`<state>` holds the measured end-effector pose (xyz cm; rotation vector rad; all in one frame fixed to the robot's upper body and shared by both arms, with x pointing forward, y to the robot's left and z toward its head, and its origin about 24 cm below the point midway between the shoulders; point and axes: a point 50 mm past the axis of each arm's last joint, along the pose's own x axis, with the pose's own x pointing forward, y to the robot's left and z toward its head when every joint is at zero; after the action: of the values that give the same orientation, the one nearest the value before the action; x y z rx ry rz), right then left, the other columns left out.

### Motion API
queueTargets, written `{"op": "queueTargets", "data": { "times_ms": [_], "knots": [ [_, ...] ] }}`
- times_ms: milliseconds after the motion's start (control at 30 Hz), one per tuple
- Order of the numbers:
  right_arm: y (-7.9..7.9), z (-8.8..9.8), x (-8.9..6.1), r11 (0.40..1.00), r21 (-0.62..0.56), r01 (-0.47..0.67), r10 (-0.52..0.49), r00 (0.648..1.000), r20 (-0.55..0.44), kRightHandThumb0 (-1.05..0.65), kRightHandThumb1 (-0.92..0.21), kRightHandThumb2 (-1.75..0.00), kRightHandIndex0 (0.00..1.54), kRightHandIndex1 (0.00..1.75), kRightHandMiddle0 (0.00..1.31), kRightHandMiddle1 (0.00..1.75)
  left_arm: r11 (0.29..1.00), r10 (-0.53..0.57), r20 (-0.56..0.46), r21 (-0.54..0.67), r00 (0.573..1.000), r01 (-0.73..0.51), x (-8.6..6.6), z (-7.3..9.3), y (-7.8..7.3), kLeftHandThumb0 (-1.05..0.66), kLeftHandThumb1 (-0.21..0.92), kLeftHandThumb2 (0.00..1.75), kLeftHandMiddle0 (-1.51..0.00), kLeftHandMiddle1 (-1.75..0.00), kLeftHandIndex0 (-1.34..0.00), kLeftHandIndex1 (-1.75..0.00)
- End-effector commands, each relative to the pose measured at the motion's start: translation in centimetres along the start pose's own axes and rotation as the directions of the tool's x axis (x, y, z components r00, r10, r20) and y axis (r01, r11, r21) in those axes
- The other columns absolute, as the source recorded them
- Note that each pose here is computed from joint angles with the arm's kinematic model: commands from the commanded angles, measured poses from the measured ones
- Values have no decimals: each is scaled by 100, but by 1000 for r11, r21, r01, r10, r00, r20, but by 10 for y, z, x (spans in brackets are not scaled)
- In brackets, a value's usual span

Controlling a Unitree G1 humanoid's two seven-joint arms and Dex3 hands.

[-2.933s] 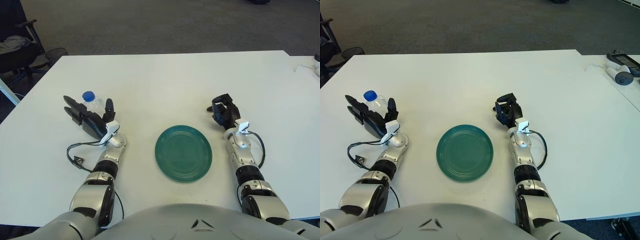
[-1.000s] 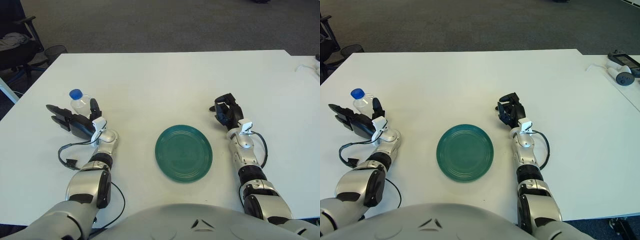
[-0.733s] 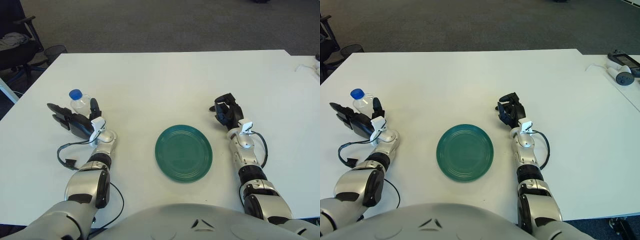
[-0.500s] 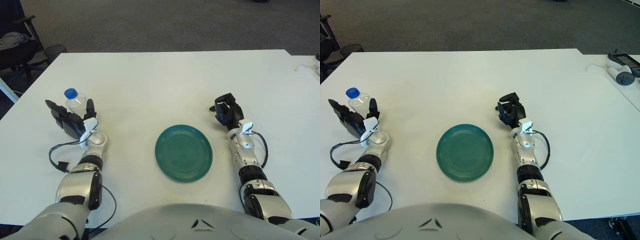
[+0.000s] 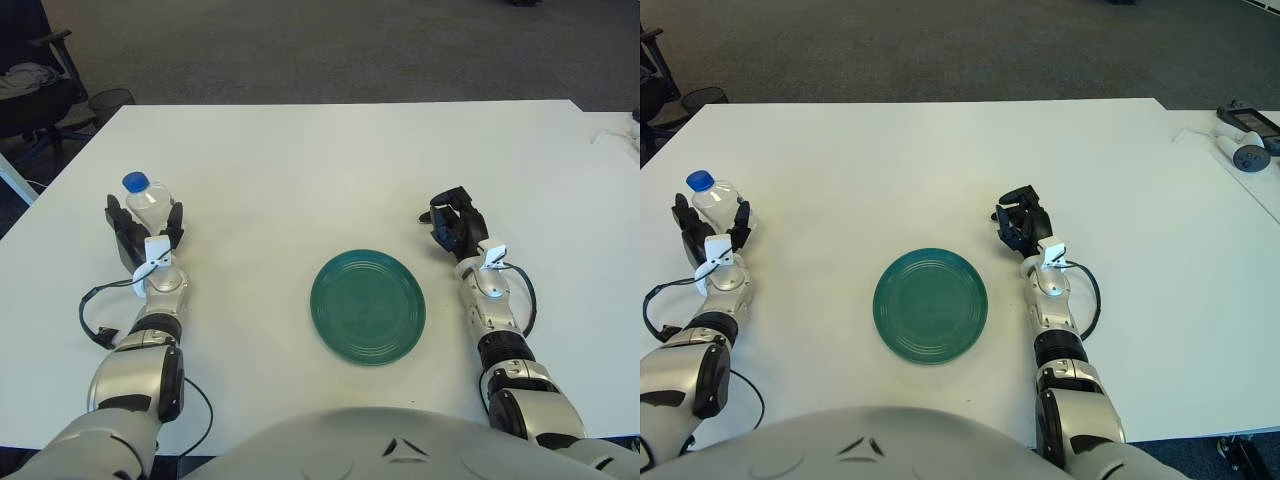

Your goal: Put the bottle into the plate.

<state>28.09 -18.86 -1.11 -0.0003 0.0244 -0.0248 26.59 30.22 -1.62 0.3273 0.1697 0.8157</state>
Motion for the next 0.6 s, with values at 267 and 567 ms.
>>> {"op": "queueTargets", "data": {
  "times_ms": [267,567],
  "knots": [
    [-12,-51,-36,999,12,50,-45,962,-268,-1,-87,-53,30,148,20,175,999,37,-15,-37,999,-37,11,8,7,-105,92,28,-6,-55,0,-46],
    [-13,-50,-34,999,15,49,-43,962,-270,-1,-86,-53,30,147,22,175,996,69,-23,-58,997,-70,13,10,8,-105,92,28,-2,-64,0,-52]
  ]
}}
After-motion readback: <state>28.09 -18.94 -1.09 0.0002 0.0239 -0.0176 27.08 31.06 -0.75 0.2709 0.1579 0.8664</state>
